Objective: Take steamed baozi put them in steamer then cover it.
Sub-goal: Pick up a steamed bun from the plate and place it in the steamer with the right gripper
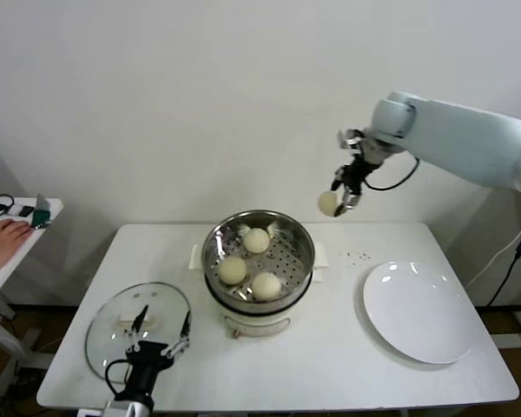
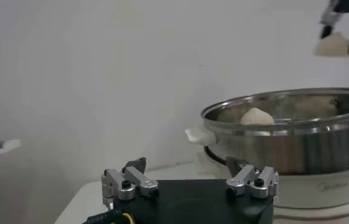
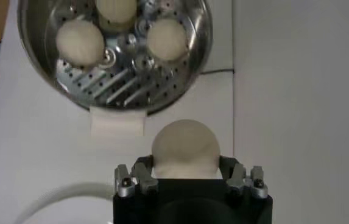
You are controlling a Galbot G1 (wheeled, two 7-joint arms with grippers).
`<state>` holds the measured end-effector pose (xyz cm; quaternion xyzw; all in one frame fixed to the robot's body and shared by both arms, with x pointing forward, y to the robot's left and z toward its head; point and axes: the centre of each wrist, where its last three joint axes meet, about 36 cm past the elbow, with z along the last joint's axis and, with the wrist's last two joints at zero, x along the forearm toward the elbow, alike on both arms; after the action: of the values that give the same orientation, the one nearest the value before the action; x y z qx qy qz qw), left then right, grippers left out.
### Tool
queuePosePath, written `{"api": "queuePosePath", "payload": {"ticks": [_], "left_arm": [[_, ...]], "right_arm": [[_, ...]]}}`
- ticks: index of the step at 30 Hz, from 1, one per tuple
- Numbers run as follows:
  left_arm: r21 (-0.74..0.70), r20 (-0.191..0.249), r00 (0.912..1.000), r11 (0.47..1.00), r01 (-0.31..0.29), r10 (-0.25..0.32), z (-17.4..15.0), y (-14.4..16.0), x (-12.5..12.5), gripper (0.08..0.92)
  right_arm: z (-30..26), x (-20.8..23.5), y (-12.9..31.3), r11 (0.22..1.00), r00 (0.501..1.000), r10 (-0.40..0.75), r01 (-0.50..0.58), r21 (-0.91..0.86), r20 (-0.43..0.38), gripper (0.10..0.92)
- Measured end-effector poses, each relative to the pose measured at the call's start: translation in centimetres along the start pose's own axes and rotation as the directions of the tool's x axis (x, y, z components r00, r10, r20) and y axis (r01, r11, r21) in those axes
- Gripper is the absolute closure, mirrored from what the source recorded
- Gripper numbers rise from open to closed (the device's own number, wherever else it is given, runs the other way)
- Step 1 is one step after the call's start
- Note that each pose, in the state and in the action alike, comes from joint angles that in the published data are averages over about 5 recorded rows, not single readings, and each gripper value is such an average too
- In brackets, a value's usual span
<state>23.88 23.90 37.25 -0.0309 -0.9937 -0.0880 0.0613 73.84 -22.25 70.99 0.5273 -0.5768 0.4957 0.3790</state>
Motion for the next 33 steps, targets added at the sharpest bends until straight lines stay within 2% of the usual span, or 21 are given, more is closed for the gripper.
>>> {"api": "queuePosePath", "payload": {"ticks": [6,12,33], "left_arm": [[-0.001,0.003,1.0,1.0,0.0,0.0,0.1,0.2,-0.3,0.177],[-0.002,0.004,1.0,1.0,0.003,-0.003,0.1,0.4,-0.4,0.177],[-0.01,-0.005,0.9998,1.0,0.017,-0.017,0.7,1.5,-0.7,0.177]], "right_arm": [[-5.9,-2.1,0.2,0.998,0.999,-0.042,0.042,0.05,-0.009,0.318],[-9.1,-4.8,0.9,0.993,0.996,-0.077,0.08,0.083,-0.036,0.318],[-10.2,-12.6,2.9,0.977,0.981,-0.151,0.166,0.13,-0.118,0.31]]}}
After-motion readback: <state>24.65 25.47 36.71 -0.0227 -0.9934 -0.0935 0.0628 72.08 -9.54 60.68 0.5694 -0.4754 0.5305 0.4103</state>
